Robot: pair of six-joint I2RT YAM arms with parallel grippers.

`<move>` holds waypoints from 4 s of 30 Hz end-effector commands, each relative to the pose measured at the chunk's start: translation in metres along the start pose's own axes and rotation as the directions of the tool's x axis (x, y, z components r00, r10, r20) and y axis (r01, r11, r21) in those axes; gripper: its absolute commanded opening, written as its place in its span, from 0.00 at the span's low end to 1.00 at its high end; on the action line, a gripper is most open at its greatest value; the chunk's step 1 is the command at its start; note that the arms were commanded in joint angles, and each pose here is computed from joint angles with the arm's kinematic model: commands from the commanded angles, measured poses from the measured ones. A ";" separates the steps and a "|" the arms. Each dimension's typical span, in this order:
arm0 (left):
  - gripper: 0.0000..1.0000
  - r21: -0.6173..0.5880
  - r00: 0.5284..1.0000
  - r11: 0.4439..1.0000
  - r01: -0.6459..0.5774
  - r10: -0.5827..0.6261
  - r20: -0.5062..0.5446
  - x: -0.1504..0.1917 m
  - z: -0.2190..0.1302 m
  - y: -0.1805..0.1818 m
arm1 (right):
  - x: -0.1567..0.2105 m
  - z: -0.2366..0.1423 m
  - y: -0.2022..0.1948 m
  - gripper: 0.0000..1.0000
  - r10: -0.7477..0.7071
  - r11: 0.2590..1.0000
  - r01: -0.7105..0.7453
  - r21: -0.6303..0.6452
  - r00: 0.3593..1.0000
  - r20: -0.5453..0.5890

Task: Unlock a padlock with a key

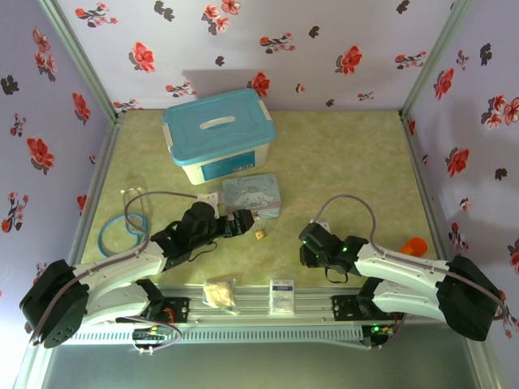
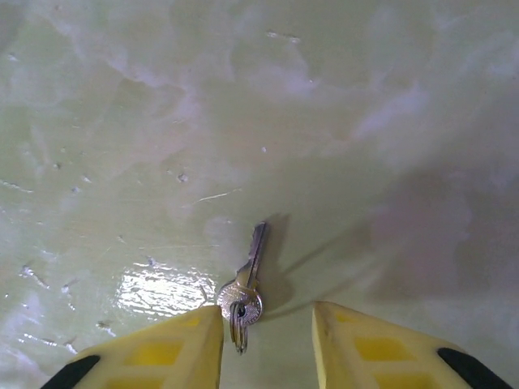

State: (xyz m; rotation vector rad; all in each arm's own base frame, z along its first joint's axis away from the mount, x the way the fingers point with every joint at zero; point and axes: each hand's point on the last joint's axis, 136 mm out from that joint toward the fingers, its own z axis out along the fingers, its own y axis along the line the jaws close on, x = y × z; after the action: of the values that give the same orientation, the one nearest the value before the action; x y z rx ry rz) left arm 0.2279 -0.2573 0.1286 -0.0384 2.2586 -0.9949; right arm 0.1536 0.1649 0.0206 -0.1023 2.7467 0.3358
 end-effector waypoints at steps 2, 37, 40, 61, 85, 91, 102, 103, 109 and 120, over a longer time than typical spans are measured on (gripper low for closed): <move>1.00 -0.007 0.999 1.000 -0.009 0.009 0.032 -0.002 -0.002 0.003 | -0.005 0.001 -0.006 0.39 0.024 0.999 -0.025 0.049 1.000 0.015; 1.00 0.041 0.997 0.996 -0.077 0.077 0.000 -0.009 0.006 -0.026 | -0.032 -0.032 0.046 0.00 -0.233 0.950 0.255 -0.178 0.963 0.137; 1.00 0.062 0.997 0.995 -0.080 0.080 0.000 -0.008 0.007 -0.033 | -0.038 -0.044 0.052 0.00 -0.246 0.937 0.282 -0.207 0.952 0.183; 0.77 0.247 0.986 0.963 0.108 -0.073 -0.147 0.033 0.040 -0.103 | -0.078 -0.100 0.108 0.00 -0.316 0.842 0.463 -0.275 0.838 0.444; 0.73 0.269 0.890 0.850 0.454 -0.444 -0.101 0.022 0.032 -0.071 | -0.092 -0.101 0.115 0.00 -0.210 0.848 0.428 -0.311 0.813 0.543; 0.76 0.401 0.771 0.672 0.623 -0.615 -0.167 0.014 0.029 -0.086 | -0.106 -0.112 0.129 0.00 -0.149 0.834 0.433 -0.342 0.773 0.616; 0.64 0.501 0.687 0.529 0.685 -0.698 -0.201 -0.005 0.026 -0.103 | -0.103 -0.106 0.146 0.00 -0.146 0.823 0.457 -0.337 0.744 0.652; 0.60 0.506 0.689 0.528 0.682 -0.696 -0.203 -0.007 0.025 -0.104 | -0.103 -0.105 0.144 0.00 -0.148 0.826 0.455 -0.333 0.745 0.650; 0.30 0.466 0.688 0.540 0.701 -0.684 -0.242 0.006 0.035 -0.103 | -0.101 -0.105 0.139 0.00 -0.139 0.832 0.445 -0.332 0.746 0.651; 0.00 0.437 0.706 0.580 0.688 -0.673 -0.219 0.013 0.039 -0.093 | -0.099 -0.104 0.131 0.00 -0.135 0.843 0.431 -0.321 0.748 0.650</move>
State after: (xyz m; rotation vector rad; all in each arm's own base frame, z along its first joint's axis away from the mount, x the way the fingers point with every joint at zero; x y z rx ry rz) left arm 0.2201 -0.3507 0.1604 -0.7666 1.9469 -1.9701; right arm 0.1925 0.2731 0.1750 -0.5058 1.9392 0.7665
